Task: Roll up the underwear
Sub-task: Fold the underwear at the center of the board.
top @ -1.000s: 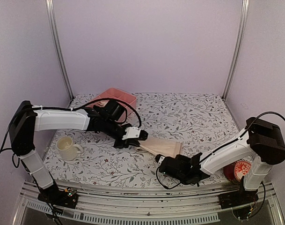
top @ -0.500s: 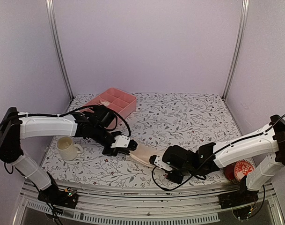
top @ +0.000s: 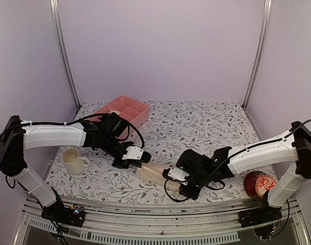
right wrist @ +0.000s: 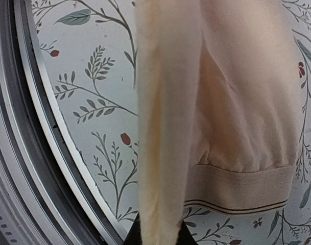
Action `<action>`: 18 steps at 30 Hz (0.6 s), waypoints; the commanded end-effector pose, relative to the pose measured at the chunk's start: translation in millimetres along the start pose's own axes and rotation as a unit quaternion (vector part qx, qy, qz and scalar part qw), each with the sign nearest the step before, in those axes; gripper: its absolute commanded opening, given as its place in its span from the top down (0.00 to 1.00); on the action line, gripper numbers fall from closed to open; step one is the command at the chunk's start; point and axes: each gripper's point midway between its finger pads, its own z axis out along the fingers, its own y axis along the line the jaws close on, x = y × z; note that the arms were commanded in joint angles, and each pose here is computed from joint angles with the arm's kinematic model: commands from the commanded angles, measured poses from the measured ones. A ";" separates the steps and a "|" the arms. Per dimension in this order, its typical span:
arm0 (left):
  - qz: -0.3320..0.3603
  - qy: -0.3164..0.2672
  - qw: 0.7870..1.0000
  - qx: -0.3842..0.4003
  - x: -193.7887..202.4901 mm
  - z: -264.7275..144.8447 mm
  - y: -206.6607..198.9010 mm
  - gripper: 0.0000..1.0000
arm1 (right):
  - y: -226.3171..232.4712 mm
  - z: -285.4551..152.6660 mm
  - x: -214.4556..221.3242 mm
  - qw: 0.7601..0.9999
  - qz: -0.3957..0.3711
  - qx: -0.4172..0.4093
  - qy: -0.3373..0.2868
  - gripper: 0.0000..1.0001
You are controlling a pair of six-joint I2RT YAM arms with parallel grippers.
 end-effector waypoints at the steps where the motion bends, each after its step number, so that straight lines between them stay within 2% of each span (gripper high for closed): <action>1: 0.005 0.020 1.000 0.009 3.8 4.7 7.1 1.00 | -0.7 6.3 7.5 0.994 0.066 -0.074 0.035 0.92; 6: 0.006 0.037 0.999 0.017 9.0 13.3 13.0 1.00 | -7.4 2.1 4.2 0.989 0.092 -0.113 0.030 0.92; 8: 0.005 0.043 0.999 0.019 9.7 16.1 16.7 1.00 | -15.6 -0.1 1.9 0.989 0.097 -0.104 0.033 0.91; 13: 0.003 0.046 0.999 0.018 10.2 17.8 20.5 1.00 | -23.8 -6.1 -8.6 0.991 0.094 -0.087 0.025 0.76; 18: 0.000 0.049 0.999 0.017 14.5 18.4 20.2 1.00 | -23.2 -6.6 -4.2 0.992 0.093 -0.086 0.019 0.75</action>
